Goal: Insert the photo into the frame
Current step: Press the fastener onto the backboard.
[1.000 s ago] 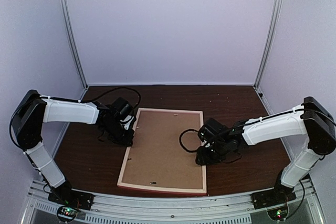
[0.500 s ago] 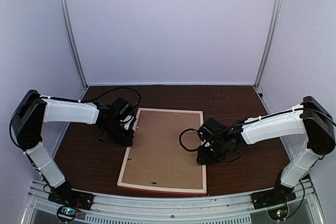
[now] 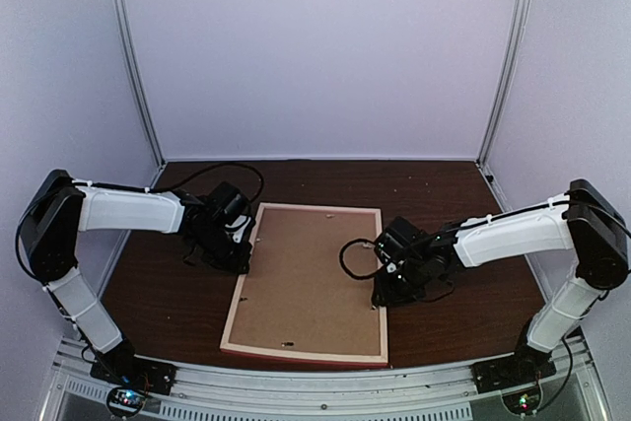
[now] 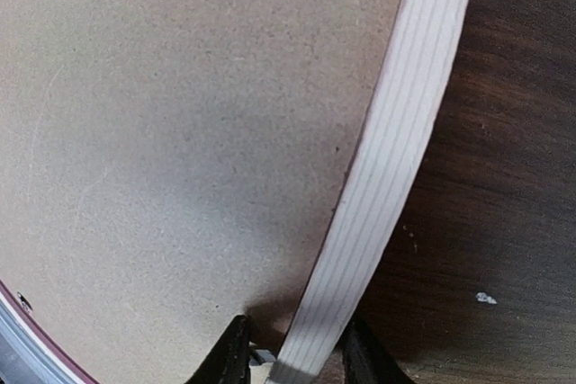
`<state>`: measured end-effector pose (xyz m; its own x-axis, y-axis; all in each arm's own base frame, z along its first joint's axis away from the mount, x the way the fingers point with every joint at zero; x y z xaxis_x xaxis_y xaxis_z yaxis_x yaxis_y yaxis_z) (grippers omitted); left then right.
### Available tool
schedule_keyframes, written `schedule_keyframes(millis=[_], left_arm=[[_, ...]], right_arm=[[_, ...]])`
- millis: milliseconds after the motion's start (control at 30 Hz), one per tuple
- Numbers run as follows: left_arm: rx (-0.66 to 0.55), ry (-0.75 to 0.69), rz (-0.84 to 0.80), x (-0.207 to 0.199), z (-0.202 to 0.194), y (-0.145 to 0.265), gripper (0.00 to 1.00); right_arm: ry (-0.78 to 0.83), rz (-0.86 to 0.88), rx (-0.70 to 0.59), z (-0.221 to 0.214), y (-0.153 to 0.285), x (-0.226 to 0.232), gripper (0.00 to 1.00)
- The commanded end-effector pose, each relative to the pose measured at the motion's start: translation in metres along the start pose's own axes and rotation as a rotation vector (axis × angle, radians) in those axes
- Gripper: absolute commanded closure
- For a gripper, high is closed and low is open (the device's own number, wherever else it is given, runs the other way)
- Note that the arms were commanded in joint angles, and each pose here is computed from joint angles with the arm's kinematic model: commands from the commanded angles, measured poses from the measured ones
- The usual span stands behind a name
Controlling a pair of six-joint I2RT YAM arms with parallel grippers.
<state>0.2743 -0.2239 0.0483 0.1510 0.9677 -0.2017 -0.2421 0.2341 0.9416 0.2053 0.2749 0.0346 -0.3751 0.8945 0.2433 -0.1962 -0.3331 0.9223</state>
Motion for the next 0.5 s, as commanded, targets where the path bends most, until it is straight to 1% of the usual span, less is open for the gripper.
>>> schedule_keyframes(millis=[0, 267, 467], left_arm=[[-0.014, 0.008, -0.007, -0.001, 0.001, 0.006, 0.77], [-0.012, 0.009, -0.009, -0.002, 0.001, 0.006, 0.77], [-0.007, 0.006, -0.011, -0.003, 0.001, 0.004, 0.77]], right_arm=[[0.030, -0.018, 0.039, -0.005, -0.003, -0.005, 0.62], [0.045, -0.024, 0.037, 0.000, 0.011, -0.011, 0.58], [0.071, -0.039, 0.065, -0.002, 0.011, -0.015, 0.60]])
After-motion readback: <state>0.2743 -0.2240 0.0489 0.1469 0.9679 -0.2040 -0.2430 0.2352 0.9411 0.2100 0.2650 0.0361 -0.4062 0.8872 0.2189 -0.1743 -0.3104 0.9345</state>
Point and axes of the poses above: each gripper's point midway between its finger pads, its own y axis back along the fingers, its own x axis along the line the jaws close on, z = x × y, the point moved 1 cm from there along y, back along the fingers, and after that the axes turned 11 degrees about y, right-handed, at the moved point
